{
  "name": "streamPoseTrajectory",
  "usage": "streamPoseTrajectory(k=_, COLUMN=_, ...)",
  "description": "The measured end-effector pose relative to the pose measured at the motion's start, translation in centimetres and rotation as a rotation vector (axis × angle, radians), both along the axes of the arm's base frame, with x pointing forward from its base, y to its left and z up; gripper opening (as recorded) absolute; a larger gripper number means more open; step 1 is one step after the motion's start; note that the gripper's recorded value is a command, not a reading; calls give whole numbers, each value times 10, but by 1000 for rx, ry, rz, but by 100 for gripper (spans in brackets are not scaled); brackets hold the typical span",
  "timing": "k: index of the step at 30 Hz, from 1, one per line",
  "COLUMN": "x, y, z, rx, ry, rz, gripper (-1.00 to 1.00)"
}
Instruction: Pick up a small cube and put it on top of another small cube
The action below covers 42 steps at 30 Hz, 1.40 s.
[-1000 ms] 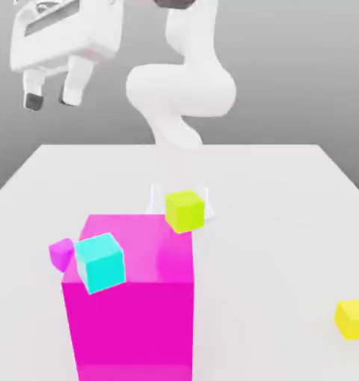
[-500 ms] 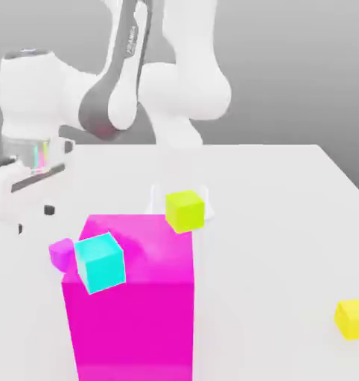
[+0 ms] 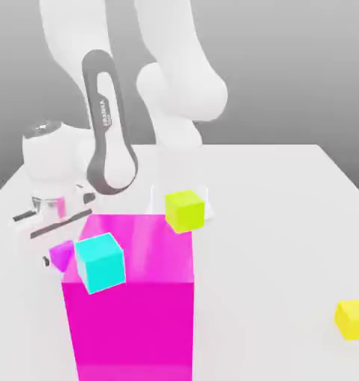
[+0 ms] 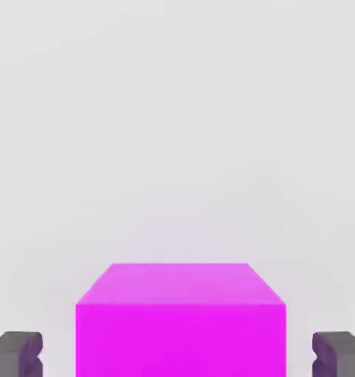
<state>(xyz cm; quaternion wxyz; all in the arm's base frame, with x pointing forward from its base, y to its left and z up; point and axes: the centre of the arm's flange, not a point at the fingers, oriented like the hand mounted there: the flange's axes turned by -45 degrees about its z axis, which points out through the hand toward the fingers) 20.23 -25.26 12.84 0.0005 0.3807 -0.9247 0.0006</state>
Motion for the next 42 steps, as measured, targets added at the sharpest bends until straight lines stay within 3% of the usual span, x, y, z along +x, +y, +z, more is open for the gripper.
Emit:
streamPoseTrajectory(k=12, x=0, y=0, z=57, rx=0, ry=-1, rz=0, gripper=-100)
streamPoseTrajectory(k=20, x=116, y=2, z=127, rx=0, ry=-3, rz=403, gripper=-100)
streamPoseTrajectory(k=28, x=231, y=60, z=225, rx=2, ry=-5, rz=853, gripper=-100)
streamPoseTrajectory(k=34, x=289, y=139, z=309, rx=3, ry=-4, rz=1189, gripper=-100)
streamPoseTrajectory(k=37, x=295, y=151, z=283, rx=3, ry=-3, rz=1235, gripper=-100)
streamPoseTrajectory(k=38, x=295, y=152, z=269, rx=3, ry=-3, rz=1238, gripper=100)
streamPoseTrajectory(k=42, x=295, y=152, z=269, rx=3, ry=-3, rz=1238, gripper=100)
